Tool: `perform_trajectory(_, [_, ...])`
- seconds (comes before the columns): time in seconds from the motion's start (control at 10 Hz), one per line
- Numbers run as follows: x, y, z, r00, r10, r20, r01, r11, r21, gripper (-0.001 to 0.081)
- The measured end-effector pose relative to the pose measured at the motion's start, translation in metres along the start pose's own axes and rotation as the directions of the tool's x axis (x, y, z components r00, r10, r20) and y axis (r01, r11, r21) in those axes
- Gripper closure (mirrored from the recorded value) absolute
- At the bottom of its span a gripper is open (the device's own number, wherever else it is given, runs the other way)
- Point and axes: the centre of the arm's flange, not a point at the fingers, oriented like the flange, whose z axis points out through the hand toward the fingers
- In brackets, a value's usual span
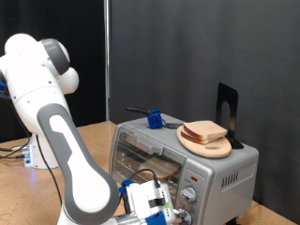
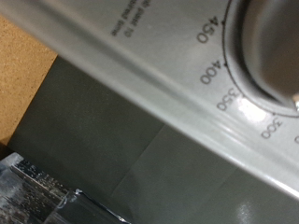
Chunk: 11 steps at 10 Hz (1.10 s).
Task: Make a piece of toast with the oven
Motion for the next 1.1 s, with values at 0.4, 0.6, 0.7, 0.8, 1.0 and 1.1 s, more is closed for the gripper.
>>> perform_trajectory(0.4, [0.005, -0.013, -0.014, 0.992, 0.127, 0.024, -0.126, 0.991, -0.042, 0.0707])
perform_trajectory(0.6, [0.004, -0.023, -0.033, 0.986, 0.160, 0.044, -0.157, 0.985, -0.067, 0.0571])
perform_trajectory(0.7, [0.004, -0.026, -0.043, 0.983, 0.177, 0.052, -0.172, 0.982, -0.083, 0.0571])
perform_trajectory(0.8, [0.002, -0.029, -0.054, 0.979, 0.195, 0.061, -0.188, 0.977, -0.105, 0.0369])
perform_trajectory(1.0, [0.001, -0.033, -0.074, 0.969, 0.240, 0.059, -0.229, 0.962, -0.150, 0.0235])
perform_trajectory(1.1, [0.000, -0.035, -0.082, 0.965, 0.258, 0.050, -0.247, 0.955, -0.163, 0.0140])
